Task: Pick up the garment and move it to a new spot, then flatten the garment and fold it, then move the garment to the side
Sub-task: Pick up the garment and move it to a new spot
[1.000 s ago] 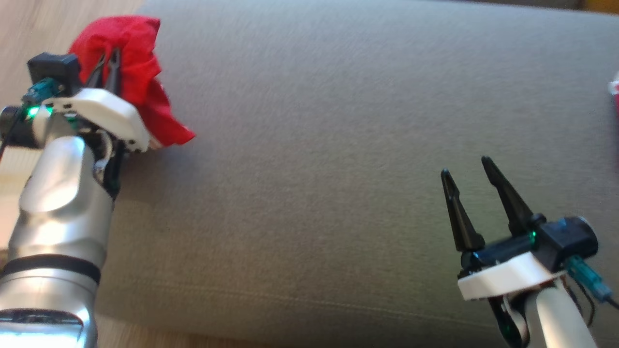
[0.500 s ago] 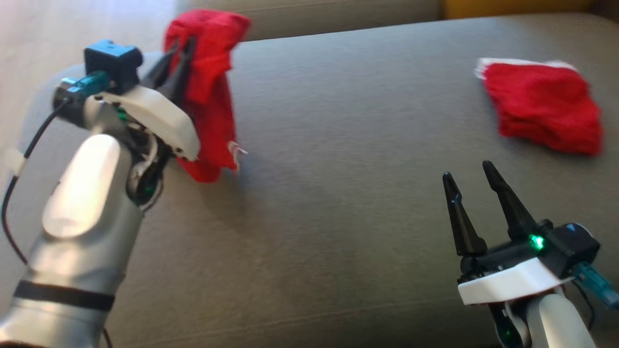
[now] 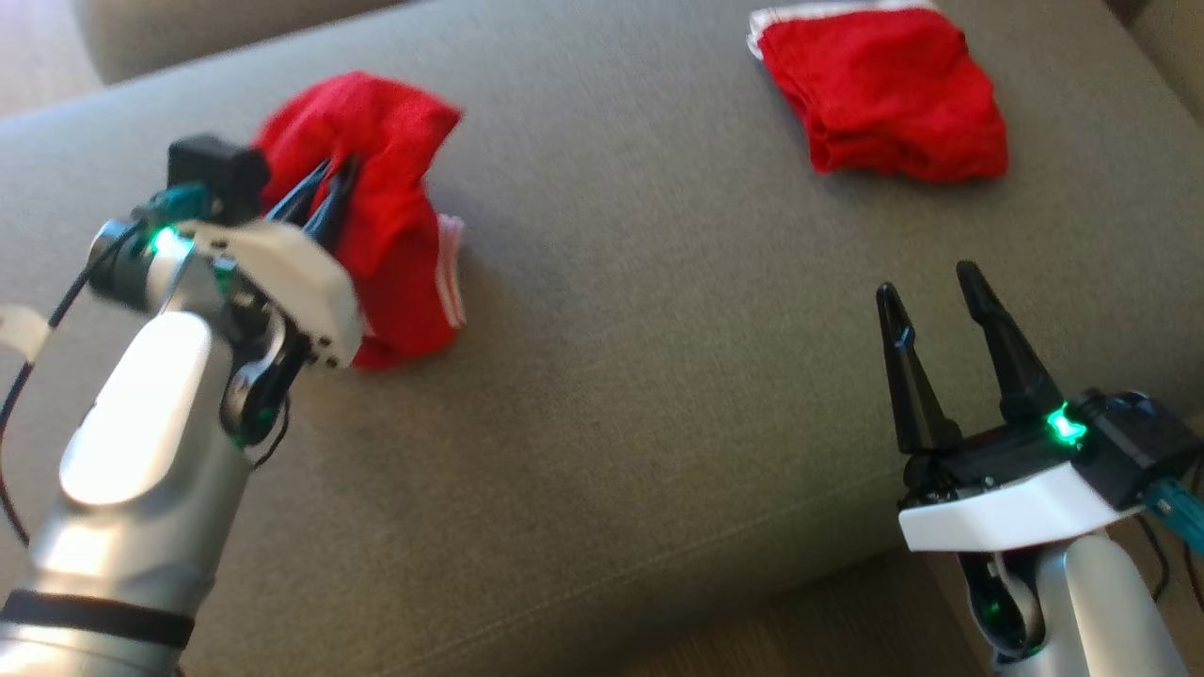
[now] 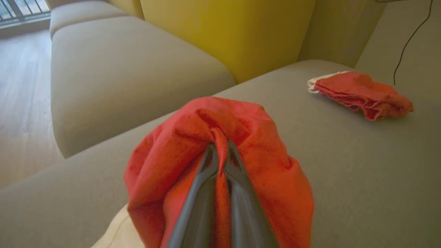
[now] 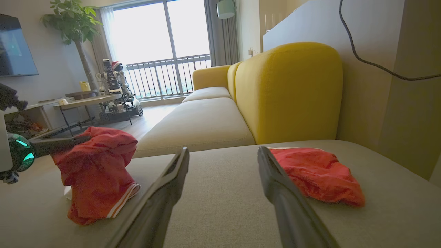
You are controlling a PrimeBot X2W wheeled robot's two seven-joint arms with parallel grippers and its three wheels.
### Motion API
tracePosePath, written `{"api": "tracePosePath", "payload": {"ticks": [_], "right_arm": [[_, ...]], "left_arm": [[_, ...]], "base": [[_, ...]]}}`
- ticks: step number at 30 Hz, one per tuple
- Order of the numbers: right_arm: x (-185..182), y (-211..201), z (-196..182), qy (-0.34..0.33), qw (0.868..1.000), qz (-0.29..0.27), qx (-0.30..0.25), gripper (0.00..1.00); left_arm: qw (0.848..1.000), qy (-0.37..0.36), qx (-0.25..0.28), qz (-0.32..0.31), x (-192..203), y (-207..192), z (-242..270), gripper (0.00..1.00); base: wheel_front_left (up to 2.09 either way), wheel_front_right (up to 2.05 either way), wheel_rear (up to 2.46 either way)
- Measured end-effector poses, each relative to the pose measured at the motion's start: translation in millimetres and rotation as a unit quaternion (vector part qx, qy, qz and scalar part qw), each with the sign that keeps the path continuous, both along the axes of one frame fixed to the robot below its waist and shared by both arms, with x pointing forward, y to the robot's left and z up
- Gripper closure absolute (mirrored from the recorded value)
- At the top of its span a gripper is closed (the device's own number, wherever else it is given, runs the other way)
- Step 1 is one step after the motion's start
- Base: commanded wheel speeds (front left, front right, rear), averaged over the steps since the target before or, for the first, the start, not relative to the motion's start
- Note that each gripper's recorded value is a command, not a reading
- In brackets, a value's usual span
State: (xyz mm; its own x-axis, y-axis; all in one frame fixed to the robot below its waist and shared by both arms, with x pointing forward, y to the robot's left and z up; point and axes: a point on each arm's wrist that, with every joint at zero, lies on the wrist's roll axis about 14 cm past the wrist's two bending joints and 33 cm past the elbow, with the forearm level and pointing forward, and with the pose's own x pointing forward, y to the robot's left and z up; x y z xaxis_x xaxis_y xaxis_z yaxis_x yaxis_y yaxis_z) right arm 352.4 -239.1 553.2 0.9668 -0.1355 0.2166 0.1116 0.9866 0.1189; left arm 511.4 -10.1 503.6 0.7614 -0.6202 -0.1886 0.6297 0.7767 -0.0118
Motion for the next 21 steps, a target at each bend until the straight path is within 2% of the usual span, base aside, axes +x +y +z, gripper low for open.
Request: {"api": "tracePosePath", "payload": {"ticks": [4,6,7,8,9,18,21], "right_arm": [[8,-6,-12,0.02,1.0,-0.009,-0.004,0.0],[12,-7,-18,0.03,0.999,-0.01,-0.005,0.0],[14,-7,-21,0.033,0.999,-0.009,-0.004,0.0],[18,-5,-22,0.034,0.999,-0.006,-0.002,0.0],[21,-3,-22,0.033,0.999,-0.001,-0.001,0.0],[38,28,-15,0.016,0.999,0.048,0.002,0.0],[36,37,-11,0.009,0.998,0.062,0.003,0.0]], "left_arm": [[0.998,0.058,0.018,0.014,5,10,-58,1.0],[0.997,0.07,0.012,0.025,8,14,-73,0.98],[0.997,0.075,0.008,0.029,8,17,-78,0.68],[0.997,0.076,0.003,0.034,9,19,-81,0.13],[0.996,0.075,-0.005,0.04,8,22,-83,0.0],[0.99,0.0,-0.085,0.115,2,56,-42,0.0],[0.984,-0.023,-0.083,0.155,-16,75,-34,0.0]], "base": [[0.0,0.0,0.0],[0.0,0.0,0.0],[0.0,0.0,0.0],[0.0,0.0,0.0],[0.0,0.0,0.0],[0.0,0.0,0.0],[0.0,0.0,0.0]]}}
